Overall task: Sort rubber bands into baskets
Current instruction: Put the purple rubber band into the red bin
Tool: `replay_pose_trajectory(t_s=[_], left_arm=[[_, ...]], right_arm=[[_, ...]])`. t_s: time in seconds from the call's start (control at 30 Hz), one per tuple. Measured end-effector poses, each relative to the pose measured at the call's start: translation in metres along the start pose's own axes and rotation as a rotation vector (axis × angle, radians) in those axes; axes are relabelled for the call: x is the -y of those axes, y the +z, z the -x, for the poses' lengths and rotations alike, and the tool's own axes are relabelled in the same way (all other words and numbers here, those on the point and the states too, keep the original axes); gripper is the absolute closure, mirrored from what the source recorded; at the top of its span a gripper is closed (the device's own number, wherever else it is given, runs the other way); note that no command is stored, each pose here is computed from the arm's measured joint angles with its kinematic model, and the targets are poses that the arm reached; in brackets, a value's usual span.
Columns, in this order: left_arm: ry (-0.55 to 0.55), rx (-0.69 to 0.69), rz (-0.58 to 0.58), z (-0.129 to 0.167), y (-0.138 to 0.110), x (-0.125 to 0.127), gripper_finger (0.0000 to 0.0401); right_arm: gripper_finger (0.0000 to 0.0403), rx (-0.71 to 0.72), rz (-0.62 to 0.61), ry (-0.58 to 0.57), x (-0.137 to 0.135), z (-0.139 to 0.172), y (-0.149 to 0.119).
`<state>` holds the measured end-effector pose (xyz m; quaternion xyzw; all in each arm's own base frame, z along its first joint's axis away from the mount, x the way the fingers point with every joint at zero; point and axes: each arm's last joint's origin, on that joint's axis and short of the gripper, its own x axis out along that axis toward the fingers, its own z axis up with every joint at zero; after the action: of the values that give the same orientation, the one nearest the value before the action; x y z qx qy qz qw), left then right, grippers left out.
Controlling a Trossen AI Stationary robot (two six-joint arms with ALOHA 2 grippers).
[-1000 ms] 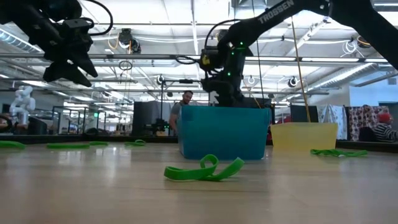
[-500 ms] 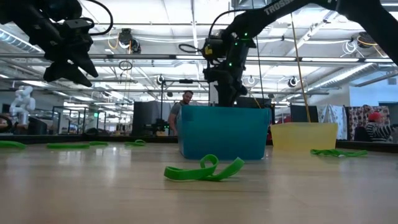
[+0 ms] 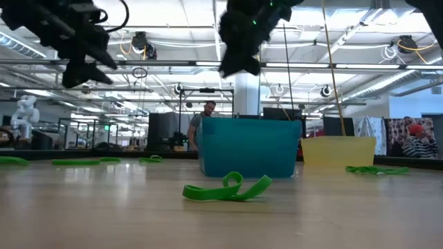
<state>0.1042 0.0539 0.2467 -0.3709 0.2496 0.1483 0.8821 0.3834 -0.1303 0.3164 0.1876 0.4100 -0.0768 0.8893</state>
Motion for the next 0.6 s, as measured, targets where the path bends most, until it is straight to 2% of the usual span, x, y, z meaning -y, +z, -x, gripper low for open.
replay_pose_trajectory(t_s=[0.17,0.43,0.6], left_arm=[[-0.107,-0.058,0.003,-0.011,0.0,0.013,0.021],[-0.178,-0.218,0.049,-0.037,-0.011,0.036,0.021],[-0.177,-0.241,0.065,-0.056,-0.021,0.056,0.021]], right_arm=[[0.0289,0.056,0.118,0.075,-0.041,-0.008,0.0],[0.0289,0.068,0.266,0.171,-0.096,-0.025,-0.011],[0.0289,0.071,0.359,0.218,-0.124,-0.027,-0.02]])
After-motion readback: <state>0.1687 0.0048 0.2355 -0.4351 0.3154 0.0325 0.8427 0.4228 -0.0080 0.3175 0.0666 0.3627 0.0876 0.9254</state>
